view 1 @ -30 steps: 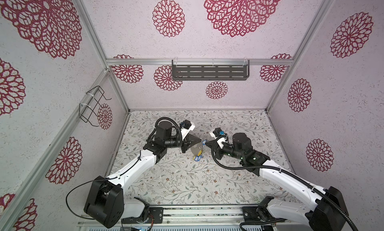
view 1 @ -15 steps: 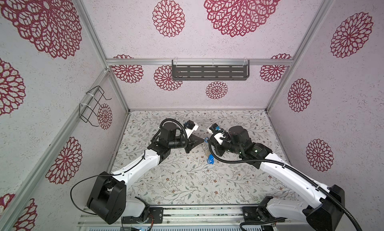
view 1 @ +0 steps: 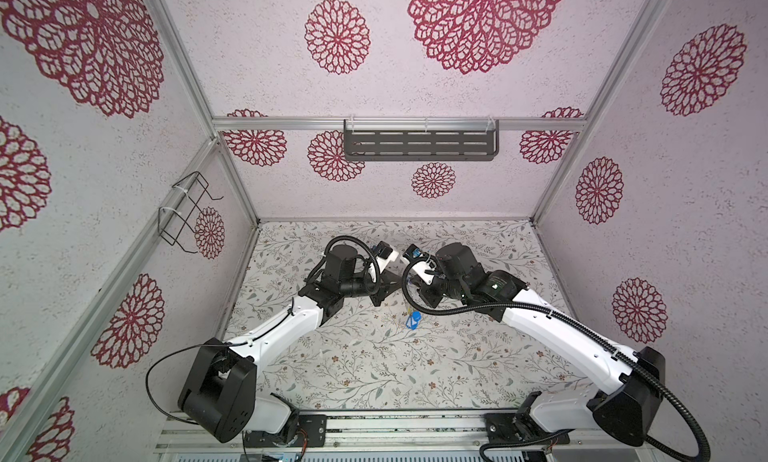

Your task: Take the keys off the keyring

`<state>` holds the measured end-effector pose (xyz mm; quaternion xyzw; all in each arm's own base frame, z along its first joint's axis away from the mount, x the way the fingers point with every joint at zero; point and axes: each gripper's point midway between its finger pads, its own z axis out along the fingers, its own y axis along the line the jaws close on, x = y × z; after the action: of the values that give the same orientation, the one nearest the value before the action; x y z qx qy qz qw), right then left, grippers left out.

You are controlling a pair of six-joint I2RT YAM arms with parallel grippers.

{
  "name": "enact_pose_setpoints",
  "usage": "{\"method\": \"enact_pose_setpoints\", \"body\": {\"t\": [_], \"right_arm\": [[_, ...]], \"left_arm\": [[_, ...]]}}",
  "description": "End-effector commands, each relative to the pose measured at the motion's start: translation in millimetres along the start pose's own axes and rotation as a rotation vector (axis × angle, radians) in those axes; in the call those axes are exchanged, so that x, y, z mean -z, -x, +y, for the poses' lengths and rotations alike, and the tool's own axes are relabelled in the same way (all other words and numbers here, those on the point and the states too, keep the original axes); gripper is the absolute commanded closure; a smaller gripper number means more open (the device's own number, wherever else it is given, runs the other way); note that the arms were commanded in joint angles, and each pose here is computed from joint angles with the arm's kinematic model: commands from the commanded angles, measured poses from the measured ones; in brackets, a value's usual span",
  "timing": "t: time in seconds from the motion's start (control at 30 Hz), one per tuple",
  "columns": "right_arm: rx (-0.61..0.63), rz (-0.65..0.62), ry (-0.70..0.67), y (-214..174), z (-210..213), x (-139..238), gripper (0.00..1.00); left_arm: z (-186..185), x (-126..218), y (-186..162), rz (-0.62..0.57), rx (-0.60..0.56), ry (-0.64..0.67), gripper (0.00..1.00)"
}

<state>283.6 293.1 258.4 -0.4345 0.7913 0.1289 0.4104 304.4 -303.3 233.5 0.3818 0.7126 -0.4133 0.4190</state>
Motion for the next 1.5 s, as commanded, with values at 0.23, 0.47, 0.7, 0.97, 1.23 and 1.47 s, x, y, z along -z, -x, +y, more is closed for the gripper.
{"method": "enact_pose_setpoints", "body": {"t": [0.23,0.47,0.7,0.97,1.23,1.47], "right_arm": [[0.009,-0.082,0.027,49,10,-2,1.00],[-0.043,-0.060,-0.022,51,1,-14,1.00],[-0.130,-0.072,-0.030,48,-6,-16,1.00],[-0.239,-0.188,0.151,57,5,0,1.00],[-0.327,-0.213,0.245,63,0,5,1.00],[-0.347,-0.133,0.254,64,-1,-7,1.00]], "left_arm": [[2,-9,4,0.041,-0.033,0.037,1.00],[2,-11,0,0.052,-0.037,0.048,1.00],[1,-6,2,0.006,-0.085,0.064,1.00],[1,-3,8,-0.054,-0.103,0.070,1.00],[-2,-5,9,-0.074,-0.102,0.053,1.00],[-3,-5,11,-0.072,-0.107,0.048,1.00]]}}
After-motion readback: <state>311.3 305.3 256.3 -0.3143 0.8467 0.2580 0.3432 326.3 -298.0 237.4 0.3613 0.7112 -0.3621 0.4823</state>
